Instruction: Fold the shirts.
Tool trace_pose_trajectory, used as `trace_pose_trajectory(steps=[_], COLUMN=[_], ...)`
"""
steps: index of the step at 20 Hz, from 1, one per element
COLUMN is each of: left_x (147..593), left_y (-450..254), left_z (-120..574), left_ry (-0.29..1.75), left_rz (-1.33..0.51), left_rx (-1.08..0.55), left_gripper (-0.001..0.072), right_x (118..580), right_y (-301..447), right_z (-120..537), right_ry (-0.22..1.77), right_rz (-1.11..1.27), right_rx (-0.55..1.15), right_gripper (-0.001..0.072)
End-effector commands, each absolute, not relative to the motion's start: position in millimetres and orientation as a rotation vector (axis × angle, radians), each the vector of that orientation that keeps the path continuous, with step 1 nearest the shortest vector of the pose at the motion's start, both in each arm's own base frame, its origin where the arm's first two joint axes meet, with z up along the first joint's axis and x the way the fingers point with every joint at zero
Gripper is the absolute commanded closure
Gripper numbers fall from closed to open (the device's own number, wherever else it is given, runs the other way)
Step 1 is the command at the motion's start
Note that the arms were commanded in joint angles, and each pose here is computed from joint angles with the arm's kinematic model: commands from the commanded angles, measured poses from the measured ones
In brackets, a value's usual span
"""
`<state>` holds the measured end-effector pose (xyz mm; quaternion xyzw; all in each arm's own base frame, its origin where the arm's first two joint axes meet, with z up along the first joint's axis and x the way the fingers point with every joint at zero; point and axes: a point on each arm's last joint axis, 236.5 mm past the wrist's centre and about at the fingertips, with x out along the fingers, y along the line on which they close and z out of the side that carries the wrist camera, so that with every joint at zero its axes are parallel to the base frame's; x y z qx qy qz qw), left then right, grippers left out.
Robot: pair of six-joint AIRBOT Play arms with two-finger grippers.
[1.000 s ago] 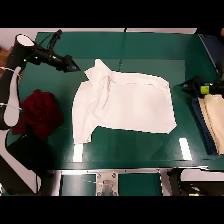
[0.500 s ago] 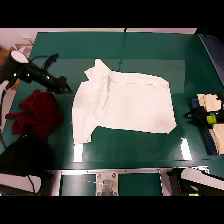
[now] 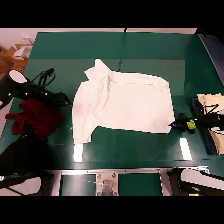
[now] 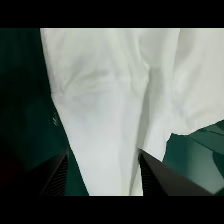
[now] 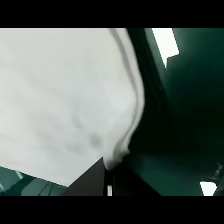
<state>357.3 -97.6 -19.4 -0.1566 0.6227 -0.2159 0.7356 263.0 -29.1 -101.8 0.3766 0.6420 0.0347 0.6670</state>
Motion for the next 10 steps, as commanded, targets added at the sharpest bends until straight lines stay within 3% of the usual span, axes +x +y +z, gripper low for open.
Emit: trace_pose_trajectory(steps=[1,4,10], left_x=[356.4,353.2,323.3], left_y=[-94.9,-85.2,-81.7], left_z=[-21.8,-28.4,-78.3], left_ry=[1.369,1.4,1.48], left_rz=[-0.447,-0.388,-0.278], left_rx=[-0.352,-0.345,-0.435], left_gripper=[0.0205,0.0205,0.0205], right_x=[275.8,285.3,292.5], right_y=[-47.9,-79.9,-74.3], right_z=[-94.0,-80.2,-82.4], right_ry=[1.424,1.374,1.362], right_rz=[0.023,-0.064,-0.052], right_rx=[0.837,0.849,0.835], right_gripper=[0.0699,0.0699,0.0699])
